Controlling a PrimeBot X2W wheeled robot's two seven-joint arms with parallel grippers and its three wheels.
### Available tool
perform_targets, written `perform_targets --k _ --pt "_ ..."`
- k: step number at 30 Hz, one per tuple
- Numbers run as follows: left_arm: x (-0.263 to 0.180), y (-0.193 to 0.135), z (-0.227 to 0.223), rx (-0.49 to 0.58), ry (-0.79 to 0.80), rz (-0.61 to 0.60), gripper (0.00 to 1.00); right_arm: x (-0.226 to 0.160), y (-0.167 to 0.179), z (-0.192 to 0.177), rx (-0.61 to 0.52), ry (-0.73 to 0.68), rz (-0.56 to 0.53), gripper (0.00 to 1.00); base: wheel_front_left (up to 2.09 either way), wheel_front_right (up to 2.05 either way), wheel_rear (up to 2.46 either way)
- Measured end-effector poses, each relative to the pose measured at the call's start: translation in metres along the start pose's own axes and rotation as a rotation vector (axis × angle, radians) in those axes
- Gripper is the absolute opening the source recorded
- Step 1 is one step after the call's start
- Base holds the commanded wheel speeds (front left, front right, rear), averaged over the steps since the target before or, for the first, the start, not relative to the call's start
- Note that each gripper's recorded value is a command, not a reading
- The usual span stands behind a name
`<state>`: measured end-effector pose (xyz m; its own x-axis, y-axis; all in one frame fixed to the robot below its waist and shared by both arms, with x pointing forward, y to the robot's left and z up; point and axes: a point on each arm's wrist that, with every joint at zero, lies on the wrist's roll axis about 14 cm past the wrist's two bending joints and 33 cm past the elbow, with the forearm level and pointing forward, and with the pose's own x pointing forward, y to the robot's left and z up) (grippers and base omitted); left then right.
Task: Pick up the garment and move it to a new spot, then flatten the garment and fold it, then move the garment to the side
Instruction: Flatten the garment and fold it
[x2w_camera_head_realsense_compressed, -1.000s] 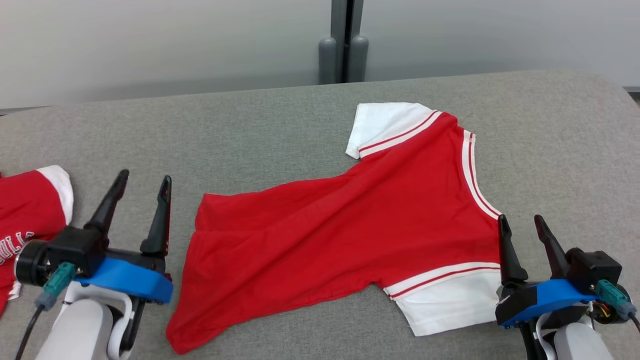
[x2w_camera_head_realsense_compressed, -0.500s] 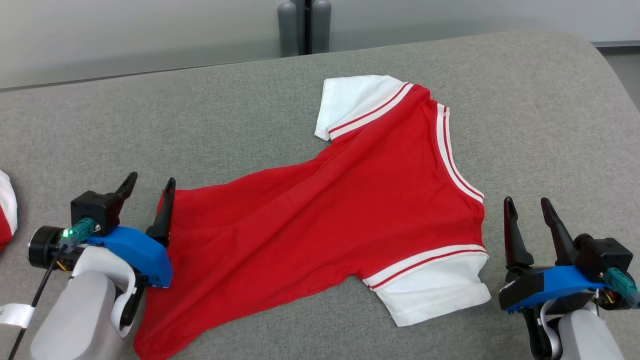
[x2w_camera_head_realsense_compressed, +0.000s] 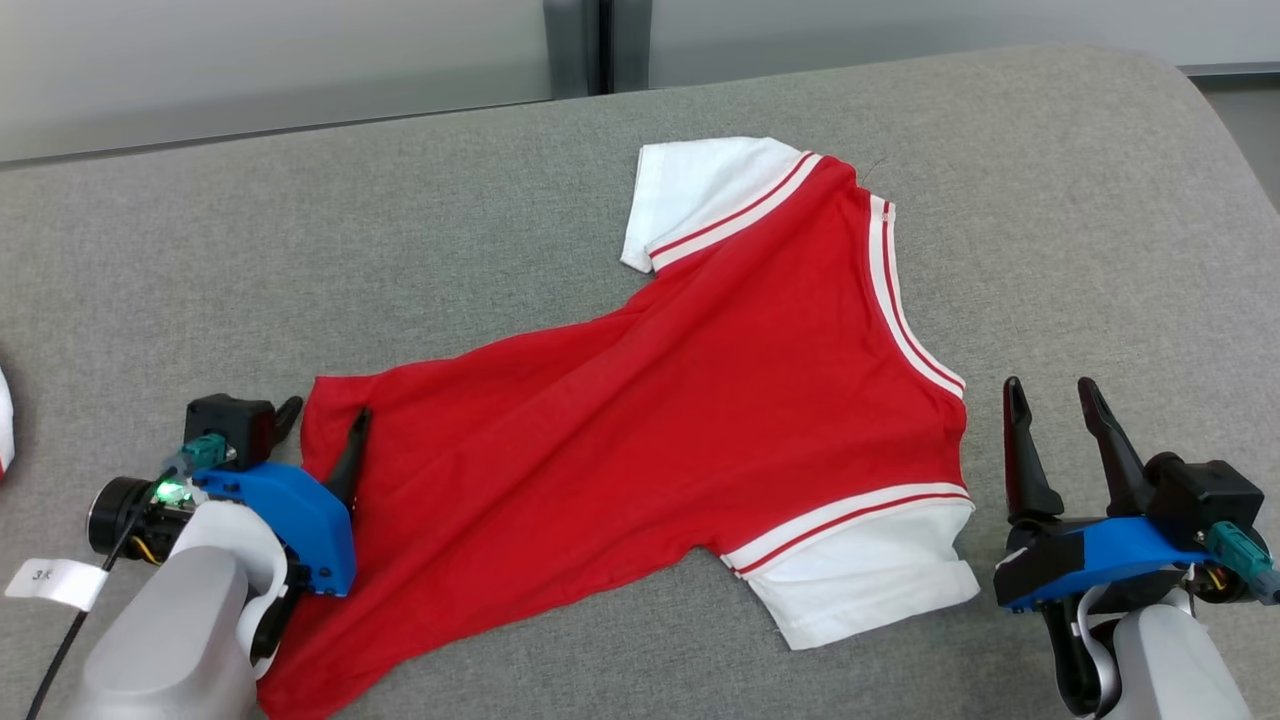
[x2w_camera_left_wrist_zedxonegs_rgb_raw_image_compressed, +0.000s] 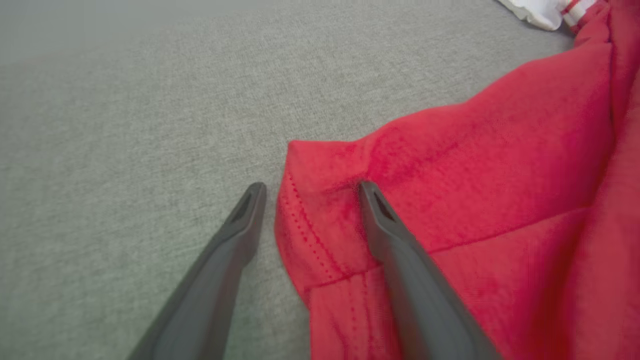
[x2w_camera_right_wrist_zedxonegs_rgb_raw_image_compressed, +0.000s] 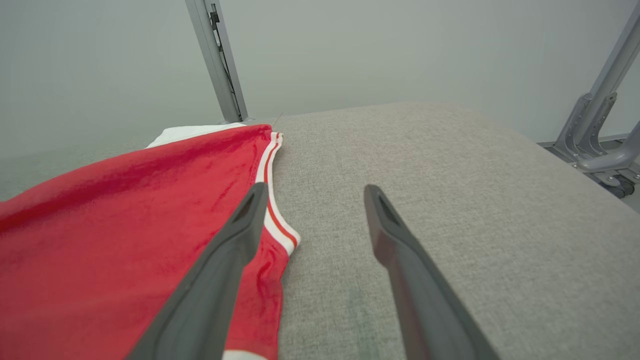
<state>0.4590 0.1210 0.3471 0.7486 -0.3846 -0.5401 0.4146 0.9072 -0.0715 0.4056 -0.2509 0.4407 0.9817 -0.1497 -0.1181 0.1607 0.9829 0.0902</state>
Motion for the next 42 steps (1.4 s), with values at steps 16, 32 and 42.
perform_targets --k 16,32,42 --pt "-0.001 -0.003 0.057 0.04 -0.16 -0.03 0.0 0.0 0.006 0.008 -0.007 -0.022 0.018 1.0 0.0 0.0 0.0" --pt "-0.047 0.009 0.174 0.204 -0.467 -0.044 0.0 -0.013 0.013 0.017 0.016 -0.044 0.038 1.0 0.0 0.0 0.0" --pt "-0.031 0.012 0.208 0.261 -0.484 -0.041 0.0 -0.018 -0.002 0.012 0.025 -0.031 -0.003 1.0 0.0 0.0 0.0"
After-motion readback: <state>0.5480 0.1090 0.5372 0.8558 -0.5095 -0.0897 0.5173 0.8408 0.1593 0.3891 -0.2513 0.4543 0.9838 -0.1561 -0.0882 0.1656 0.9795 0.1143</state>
